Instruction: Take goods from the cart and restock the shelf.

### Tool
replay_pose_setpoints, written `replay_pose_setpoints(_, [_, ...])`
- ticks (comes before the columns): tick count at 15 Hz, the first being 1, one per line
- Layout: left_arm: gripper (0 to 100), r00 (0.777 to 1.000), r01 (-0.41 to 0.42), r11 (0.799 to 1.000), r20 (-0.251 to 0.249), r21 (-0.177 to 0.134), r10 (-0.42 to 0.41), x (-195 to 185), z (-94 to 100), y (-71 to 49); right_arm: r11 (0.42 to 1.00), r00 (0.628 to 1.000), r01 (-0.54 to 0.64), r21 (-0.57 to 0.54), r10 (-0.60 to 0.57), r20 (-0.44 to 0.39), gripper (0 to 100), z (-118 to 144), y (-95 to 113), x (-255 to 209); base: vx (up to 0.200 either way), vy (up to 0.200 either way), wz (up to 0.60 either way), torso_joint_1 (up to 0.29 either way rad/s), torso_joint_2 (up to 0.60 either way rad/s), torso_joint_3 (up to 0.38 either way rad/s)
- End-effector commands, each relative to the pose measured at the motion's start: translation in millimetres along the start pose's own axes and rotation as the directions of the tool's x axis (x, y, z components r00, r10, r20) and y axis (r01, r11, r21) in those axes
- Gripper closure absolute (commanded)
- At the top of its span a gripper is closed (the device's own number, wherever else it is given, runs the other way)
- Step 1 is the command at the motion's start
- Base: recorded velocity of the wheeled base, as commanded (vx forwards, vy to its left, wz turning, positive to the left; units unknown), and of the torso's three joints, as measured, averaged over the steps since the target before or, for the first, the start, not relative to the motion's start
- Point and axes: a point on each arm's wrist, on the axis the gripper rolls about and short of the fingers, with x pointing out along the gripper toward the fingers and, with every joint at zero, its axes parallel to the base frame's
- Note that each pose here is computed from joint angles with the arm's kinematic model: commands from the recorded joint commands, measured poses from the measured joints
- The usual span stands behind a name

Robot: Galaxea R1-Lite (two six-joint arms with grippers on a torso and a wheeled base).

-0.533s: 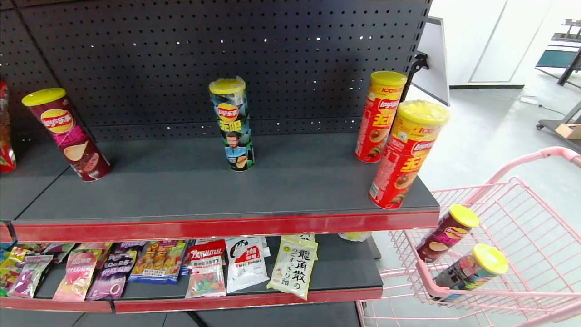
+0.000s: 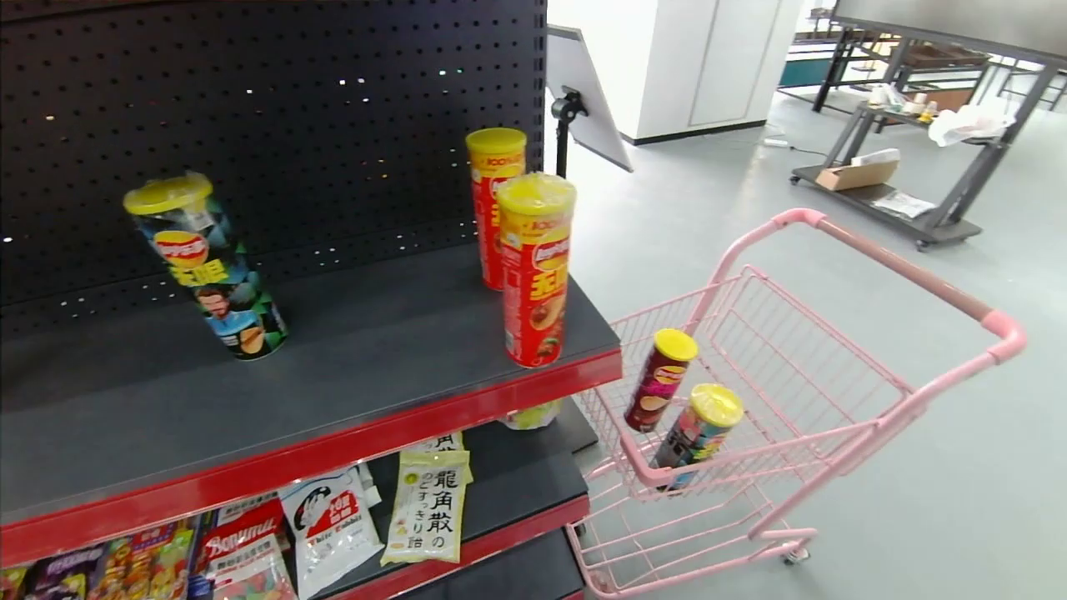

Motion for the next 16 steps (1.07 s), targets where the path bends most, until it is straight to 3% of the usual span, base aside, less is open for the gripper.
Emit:
replay_pose_setpoints(1, [0,1.000,0.000,1.000,-0.001,0.000,0.000,0.1,-0.1,0.0,1.000,1.000,-0.001,0.000,0.001,-0.001,0,0.1,0.0,0.1,0.000,0.000,0.00,0.000,0.00,0.000])
replay_pose_setpoints(6, [0,1.000,0.000,1.000,-0.001,-0.001,0.000,0.1,-0.1,0.0,1.000,1.000,0.001,0.000,-0.001,-0.001,0,0.1,0.0,0.1,0.000,0.000,0.00,-0.008,0.02,0.011])
replay_pose_setpoints(16, [0,1.000,0.000,1.000,-0.001,-0.001,0.000,0.1,-0.1,0.0,1.000,1.000,0.002,0.001,-0.002,-0.001,0,0.1,-0.1,0.1,0.000,0.000,0.00,-0.146,0.36,0.210])
